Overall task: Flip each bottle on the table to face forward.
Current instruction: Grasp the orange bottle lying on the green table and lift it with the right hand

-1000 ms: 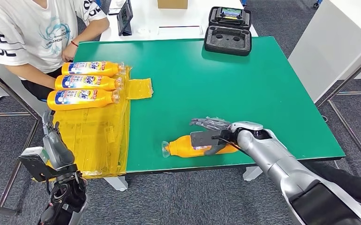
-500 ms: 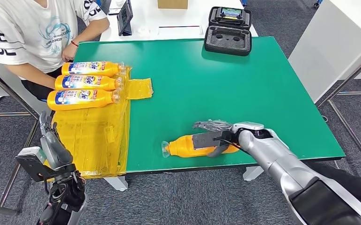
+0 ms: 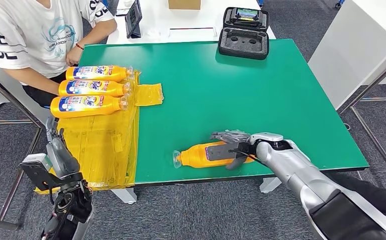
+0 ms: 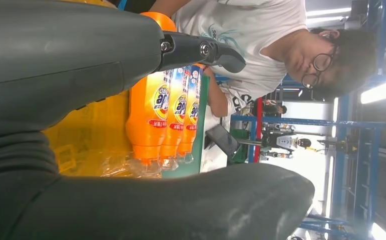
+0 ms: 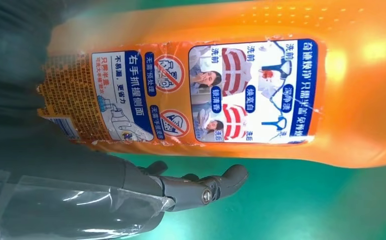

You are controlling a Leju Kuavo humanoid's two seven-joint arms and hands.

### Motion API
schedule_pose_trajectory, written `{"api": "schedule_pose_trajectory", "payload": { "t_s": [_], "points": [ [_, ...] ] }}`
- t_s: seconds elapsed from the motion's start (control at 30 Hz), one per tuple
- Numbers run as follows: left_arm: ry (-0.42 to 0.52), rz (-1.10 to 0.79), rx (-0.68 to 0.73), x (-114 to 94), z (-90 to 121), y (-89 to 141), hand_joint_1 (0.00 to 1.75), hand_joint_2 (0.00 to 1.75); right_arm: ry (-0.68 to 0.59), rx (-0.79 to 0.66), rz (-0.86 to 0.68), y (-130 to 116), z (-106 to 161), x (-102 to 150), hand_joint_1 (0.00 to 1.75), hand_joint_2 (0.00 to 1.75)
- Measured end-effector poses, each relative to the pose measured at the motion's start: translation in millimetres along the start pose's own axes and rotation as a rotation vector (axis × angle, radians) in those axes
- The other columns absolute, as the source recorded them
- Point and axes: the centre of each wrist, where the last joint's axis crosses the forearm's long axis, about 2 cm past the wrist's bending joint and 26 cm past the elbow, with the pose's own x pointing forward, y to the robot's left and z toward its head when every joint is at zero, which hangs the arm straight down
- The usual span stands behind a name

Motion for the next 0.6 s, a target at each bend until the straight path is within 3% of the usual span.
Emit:
{"api": "schedule_pose_trajectory", "payload": {
  "t_s": [0.13, 0.17, 0.27, 0.3, 0.6],
  "points": [
    [0.007, 0.005, 0.001, -0.9, -1.3, -2.3, 0.0, 0.0, 0.02, 0.0, 0.006, 1.7, 0.2, -1.5, 0.0, 1.75],
    [0.01, 0.006, 0.002, -1.3, -0.9, -2.8, 0.0, 0.0, 0.025, -0.003, 0.008, 2.8, 0.5, -2.4, 0.13, 1.75],
    [0.018, 0.006, 0.0, -2.2, 1.2, -3.9, 0.0, 0.0, 0.04, -0.021, 0.02, 6.0, 1.5, -5.3, 1.36, 1.75],
    [0.021, 0.006, -0.001, -2.7, 2.0, -4.1, 0.0, 0.0, 0.046, -0.026, 0.025, 6.6, 1.8, -5.9, 1.66, 1.75],
    [0.041, 0.005, -0.006, -5.0, 7.5, -5.7, 0.0, 0.0, 0.072, -0.044, 0.032, 8.5, 2.3, -8.0, 1.73, 1.75]
  ]
}}
